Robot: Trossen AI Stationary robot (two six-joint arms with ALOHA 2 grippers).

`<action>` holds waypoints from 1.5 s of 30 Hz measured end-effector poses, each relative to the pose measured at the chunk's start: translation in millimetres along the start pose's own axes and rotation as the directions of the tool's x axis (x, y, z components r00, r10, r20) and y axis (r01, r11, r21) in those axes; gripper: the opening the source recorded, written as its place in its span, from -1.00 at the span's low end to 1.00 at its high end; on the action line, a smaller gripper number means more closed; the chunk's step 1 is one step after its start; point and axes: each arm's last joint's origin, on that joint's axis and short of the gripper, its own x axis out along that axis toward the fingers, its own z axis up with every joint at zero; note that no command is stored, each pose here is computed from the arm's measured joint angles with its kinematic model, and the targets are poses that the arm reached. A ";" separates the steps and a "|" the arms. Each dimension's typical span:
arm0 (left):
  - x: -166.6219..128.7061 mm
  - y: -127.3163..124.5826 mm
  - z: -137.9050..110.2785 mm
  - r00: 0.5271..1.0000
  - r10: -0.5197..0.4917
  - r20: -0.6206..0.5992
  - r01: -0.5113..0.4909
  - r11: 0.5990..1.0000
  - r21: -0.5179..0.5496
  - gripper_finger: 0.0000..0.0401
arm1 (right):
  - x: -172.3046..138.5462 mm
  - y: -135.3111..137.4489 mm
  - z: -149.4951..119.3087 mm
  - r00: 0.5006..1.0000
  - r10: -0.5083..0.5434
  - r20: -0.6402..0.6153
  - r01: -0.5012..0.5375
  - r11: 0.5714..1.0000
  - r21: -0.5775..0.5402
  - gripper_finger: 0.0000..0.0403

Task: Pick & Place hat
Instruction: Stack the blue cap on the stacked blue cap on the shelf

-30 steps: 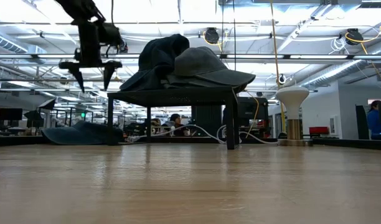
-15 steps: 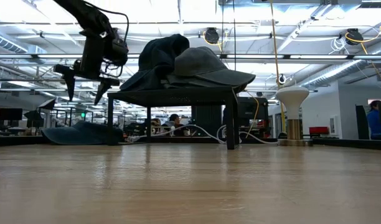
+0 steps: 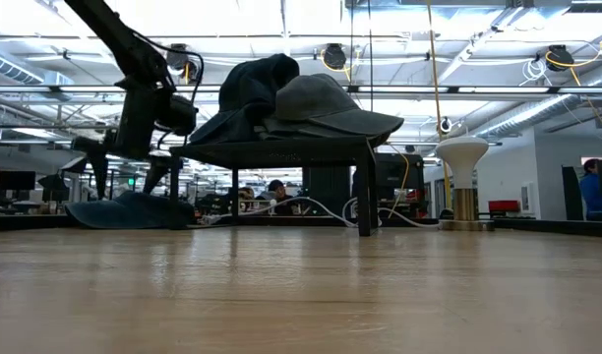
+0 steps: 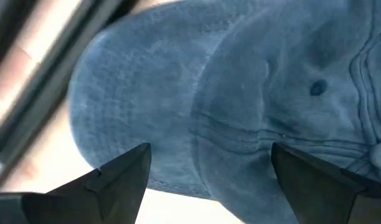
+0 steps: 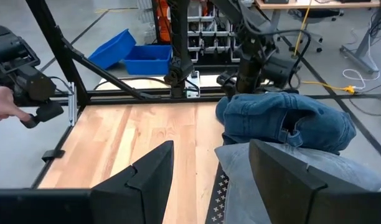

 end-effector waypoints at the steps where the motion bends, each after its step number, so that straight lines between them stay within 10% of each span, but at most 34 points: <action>1: 2.1 0.0 -1.7 1.000 -0.003 0.001 0.003 1.000 -0.006 0.67 | 0.0 0.0 0.0 1.000 0.000 0.000 0.000 1.000 -0.011 0.00; 7: 6.5 3.1 -8.7 1.000 0.023 0.006 -0.023 1.000 -0.016 0.47 | 0.0 0.0 0.1 1.000 0.000 0.001 0.000 1.000 -0.027 0.00; 21: -16.6 13.1 -10.2 0.996 -0.089 -0.022 0.089 0.995 0.039 -0.89 | -0.1 -0.3 3.4 0.999 -0.003 0.033 0.004 0.999 -0.032 0.00; 28: -52.5 37.0 -9.5 0.967 -0.244 0.076 0.248 0.967 -0.062 -0.97 | -0.1 -0.4 3.9 0.999 -0.003 0.039 0.004 0.999 -0.034 0.00; 39: -100.3 83.5 -13.7 0.827 -0.444 0.345 0.533 0.815 -0.226 -0.98 | -0.1 -0.5 5.2 0.999 -0.004 0.051 0.006 0.999 -0.039 0.00; 45: -122.2 87.9 -12.9 0.661 -0.590 0.463 0.721 0.670 -0.176 -0.99 | 0.0 -0.7 6.9 0.998 -0.006 0.068 0.009 0.999 -0.048 0.00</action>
